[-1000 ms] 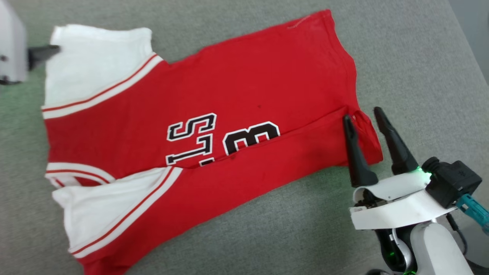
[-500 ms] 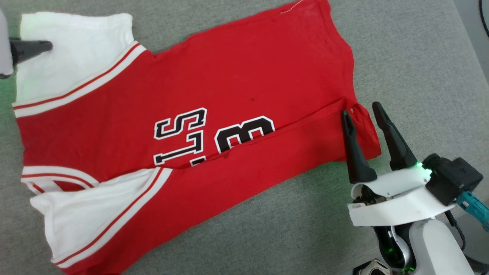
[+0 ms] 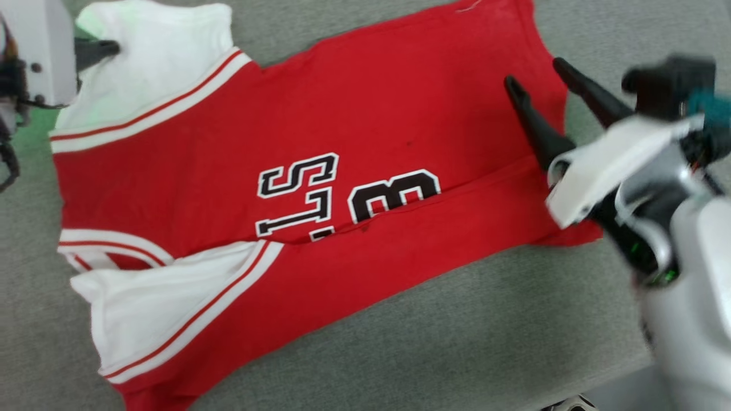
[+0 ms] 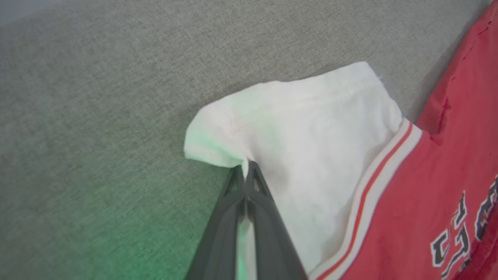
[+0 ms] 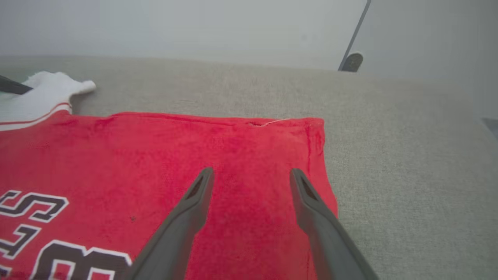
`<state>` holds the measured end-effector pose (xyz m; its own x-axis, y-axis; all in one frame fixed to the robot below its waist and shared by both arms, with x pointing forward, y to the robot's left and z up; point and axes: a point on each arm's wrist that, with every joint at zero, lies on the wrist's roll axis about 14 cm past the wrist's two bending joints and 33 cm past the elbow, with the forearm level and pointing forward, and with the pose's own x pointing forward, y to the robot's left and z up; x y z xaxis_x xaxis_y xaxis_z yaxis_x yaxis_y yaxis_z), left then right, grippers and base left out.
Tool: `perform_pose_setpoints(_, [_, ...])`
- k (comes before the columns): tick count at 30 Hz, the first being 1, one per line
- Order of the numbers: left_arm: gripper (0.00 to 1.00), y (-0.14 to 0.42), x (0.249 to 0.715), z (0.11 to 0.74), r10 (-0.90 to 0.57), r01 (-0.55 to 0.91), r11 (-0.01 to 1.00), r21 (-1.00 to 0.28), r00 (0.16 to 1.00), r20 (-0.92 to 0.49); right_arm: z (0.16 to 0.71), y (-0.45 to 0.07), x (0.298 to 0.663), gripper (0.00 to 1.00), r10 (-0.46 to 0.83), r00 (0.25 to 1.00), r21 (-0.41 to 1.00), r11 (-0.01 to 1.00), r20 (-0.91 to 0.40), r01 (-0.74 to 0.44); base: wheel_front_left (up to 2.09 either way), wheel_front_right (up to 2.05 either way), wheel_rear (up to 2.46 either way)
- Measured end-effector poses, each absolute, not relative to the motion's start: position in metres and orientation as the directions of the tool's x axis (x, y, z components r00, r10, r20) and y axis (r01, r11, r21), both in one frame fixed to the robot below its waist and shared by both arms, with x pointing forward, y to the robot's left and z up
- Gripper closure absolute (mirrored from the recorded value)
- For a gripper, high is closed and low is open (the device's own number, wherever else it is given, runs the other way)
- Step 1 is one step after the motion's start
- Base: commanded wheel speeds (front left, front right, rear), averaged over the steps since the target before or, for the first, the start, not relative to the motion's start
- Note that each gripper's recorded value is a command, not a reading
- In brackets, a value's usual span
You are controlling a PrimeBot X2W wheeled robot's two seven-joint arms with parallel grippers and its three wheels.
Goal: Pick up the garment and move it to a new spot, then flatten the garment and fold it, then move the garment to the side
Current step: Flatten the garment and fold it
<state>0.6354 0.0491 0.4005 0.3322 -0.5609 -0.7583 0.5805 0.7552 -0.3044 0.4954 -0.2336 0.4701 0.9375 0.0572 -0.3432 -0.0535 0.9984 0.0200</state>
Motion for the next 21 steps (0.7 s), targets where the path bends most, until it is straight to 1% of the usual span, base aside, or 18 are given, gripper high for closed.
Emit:
perform_pose_setpoints(2, [1.0, 0.05, 0.635, 0.402, -0.565, 0.586, 0.752, -0.302, 0.335, -0.754, 0.462, -0.24, 0.504, 0.0, 0.064, 0.893, 0.034, 0.998, -0.446, -0.055, 0.0, 0.0, 0.0])
perform_pose_setpoints(6, [1.0, 0.053, 0.635, 0.404, -0.571, 0.601, 0.743, -0.294, 0.341, -0.746, 0.463, -0.263, 0.525, 0.0, 0.035, 0.815, 0.019, 0.999, -0.579, -0.029, 0.0, 0.0, 0.0])
perform_pose_setpoints(11, [1.0, 0.061, 0.636, 0.403, -0.575, 0.599, 0.745, -0.291, 0.356, -0.737, 0.46, -0.282, 0.55, 0.0, 0.0, 0.754, 0.023, 1.0, -0.657, 0.02, 0.0, 0.0, 0.0])
perform_pose_setpoints(17, [1.0, 0.068, 0.638, 0.4, -0.581, 0.594, 0.748, -0.298, 0.367, -0.727, 0.43, -0.293, 0.561, 0.0, -0.037, 0.651, 0.004, 0.998, -0.758, 0.062, 0.0, 0.0, 0.0])
perform_pose_setpoints(21, [1.0, 0.072, 0.638, 0.396, -0.587, 0.589, 0.747, -0.306, 0.369, -0.721, 0.417, -0.296, 0.572, 0.0, -0.058, 0.626, -0.009, 0.997, -0.778, 0.08, 0.0, 0.0, 0.0])
